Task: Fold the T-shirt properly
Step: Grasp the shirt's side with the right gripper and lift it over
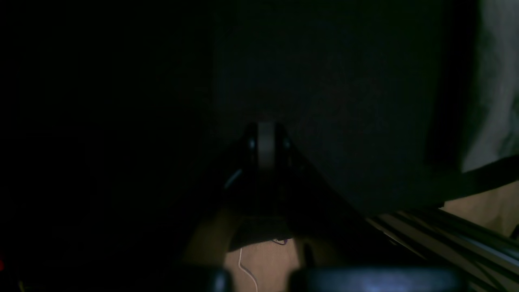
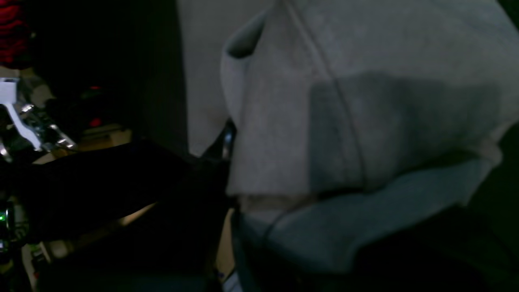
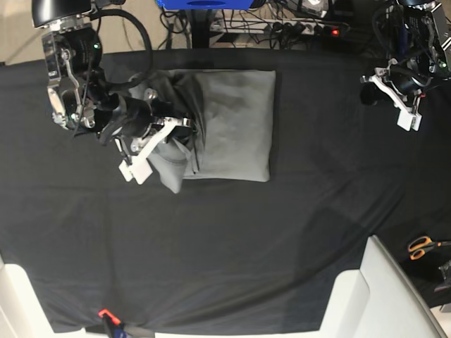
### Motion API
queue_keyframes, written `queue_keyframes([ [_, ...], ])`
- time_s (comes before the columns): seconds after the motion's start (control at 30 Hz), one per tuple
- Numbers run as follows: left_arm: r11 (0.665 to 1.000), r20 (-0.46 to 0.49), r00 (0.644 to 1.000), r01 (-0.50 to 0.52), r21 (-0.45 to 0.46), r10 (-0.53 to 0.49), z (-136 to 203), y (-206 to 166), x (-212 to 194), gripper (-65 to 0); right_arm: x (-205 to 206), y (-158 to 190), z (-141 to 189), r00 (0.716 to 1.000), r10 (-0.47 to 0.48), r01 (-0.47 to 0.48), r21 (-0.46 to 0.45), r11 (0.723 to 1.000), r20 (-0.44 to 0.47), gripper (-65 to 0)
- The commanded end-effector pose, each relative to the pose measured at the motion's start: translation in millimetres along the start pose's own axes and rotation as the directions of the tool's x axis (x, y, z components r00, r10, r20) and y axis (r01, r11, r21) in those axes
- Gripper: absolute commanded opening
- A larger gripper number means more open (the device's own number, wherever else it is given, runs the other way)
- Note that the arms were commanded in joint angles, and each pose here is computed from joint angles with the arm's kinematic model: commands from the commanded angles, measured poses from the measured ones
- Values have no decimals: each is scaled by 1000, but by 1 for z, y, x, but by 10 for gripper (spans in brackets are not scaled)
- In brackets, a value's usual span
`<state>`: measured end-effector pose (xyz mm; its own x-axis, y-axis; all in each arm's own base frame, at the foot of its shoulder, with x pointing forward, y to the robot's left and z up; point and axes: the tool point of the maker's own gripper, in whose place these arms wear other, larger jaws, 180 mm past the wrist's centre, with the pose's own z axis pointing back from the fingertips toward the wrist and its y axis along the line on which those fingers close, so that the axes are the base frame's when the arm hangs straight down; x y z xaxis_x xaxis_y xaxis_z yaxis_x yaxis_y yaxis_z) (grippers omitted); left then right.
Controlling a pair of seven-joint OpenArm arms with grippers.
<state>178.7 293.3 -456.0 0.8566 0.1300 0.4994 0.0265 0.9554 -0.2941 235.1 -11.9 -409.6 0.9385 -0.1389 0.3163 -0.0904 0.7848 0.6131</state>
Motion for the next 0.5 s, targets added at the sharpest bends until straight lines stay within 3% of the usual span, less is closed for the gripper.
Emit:
queue_keyframes([
  [0.0,1000,33,999,22,3,-22,6,4,12,-650,12,18,-1,999,25,-27,46,999,27,-644],
  [0.2,1000,33,999,22,3,-22,6,4,12,-650,2,37,-24,996,78,-75,70,995,-33,-644],
  [0.47,1000,32,999,22,3,-22,6,4,11,-650,13,45,-27,996,88,-88,82,993,-2,-644],
])
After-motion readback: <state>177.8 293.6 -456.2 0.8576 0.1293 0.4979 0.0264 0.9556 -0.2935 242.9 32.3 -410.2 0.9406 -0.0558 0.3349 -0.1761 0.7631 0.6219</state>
